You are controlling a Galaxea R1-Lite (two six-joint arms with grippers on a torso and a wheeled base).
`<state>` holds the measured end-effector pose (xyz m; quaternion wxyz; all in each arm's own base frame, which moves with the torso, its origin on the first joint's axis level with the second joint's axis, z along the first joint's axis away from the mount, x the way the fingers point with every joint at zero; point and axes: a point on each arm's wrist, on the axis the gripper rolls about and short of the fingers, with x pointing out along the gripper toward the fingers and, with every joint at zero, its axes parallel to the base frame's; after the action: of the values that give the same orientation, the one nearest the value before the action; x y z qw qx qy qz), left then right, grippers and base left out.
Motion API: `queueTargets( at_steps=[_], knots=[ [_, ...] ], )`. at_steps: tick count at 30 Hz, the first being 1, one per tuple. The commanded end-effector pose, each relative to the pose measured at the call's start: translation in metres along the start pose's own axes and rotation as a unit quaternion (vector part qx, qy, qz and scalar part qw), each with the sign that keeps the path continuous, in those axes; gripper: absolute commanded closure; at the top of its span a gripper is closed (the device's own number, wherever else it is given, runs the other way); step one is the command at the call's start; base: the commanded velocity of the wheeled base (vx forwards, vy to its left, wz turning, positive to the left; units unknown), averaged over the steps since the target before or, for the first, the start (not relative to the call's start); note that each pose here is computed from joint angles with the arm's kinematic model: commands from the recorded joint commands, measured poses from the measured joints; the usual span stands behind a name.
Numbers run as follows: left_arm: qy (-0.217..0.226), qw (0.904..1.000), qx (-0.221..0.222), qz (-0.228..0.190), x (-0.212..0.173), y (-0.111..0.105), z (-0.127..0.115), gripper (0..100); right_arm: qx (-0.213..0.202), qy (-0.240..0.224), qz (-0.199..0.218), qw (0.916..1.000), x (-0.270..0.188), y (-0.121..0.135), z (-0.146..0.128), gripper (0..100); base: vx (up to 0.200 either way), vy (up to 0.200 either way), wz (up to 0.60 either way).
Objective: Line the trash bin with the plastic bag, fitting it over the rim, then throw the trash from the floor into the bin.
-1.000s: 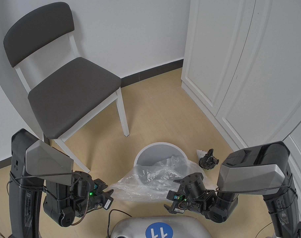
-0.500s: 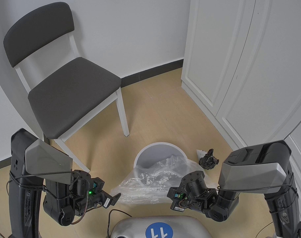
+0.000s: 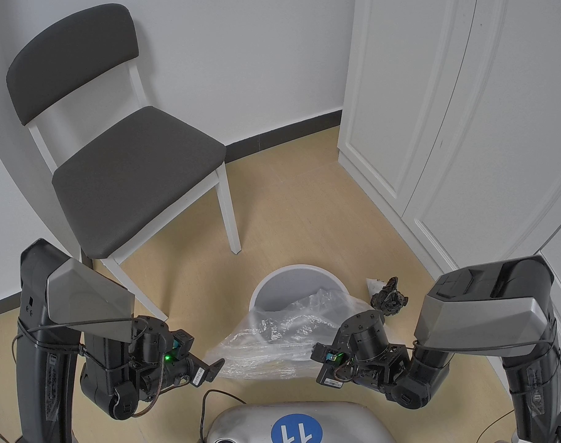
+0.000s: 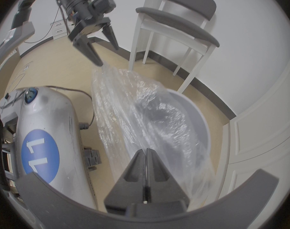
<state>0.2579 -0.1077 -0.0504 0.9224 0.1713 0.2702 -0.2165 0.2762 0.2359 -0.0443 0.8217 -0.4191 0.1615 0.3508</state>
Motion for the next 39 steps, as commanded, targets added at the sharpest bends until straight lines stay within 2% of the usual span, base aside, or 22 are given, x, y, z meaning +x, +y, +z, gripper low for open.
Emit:
queueTargets(
  at_steps=[1,7,12,14,20,24,30,39],
  knots=[
    [-0.001,1.0000,-0.001,0.001,0.001,0.001,0.000,0,0.009,-0.033,-0.034,0.9988,-0.010,-0.023,0.020,100,0.000,0.000,0.00],
    [-0.003,1.0000,-0.001,0.002,0.001,0.001,0.001,0,0.021,-0.058,-0.072,0.9955,-0.012,-0.048,0.032,100,0.000,0.000,0.00],
    [-0.007,1.0000,-0.002,0.004,0.002,0.002,0.002,0,0.026,-0.066,-0.088,0.9936,-0.010,-0.057,0.036,100,0.000,0.000,0.00],
    [-0.010,0.9999,-0.003,0.007,0.002,0.004,0.004,0,0.034,-0.082,-0.114,0.9895,-0.005,-0.071,0.045,100,0.000,0.000,0.00],
    [-0.026,0.9995,-0.009,0.013,0.003,0.007,0.011,0,0.047,-0.100,-0.156,0.9815,0.004,-0.091,0.058,100,0.000,0.000,0.00],
    [-0.041,0.9986,-0.028,0.014,0.003,0.007,0.018,0,0.061,-0.104,-0.172,0.9777,0.016,-0.095,0.061,100,0.000,0.000,0.00],
    [-0.082,0.9942,-0.068,0.012,-0.002,0.007,0.038,0,0.110,-0.117,-0.201,0.9662,0.050,-0.097,0.066,100,0.000,0.000,0.00],
    [-0.112,0.9887,-0.100,0.000,0.003,0.001,0.052,0,0.155,-0.134,-0.217,0.9544,0.082,-0.103,0.058,100,0.000,0.000,0.00]
  ],
)
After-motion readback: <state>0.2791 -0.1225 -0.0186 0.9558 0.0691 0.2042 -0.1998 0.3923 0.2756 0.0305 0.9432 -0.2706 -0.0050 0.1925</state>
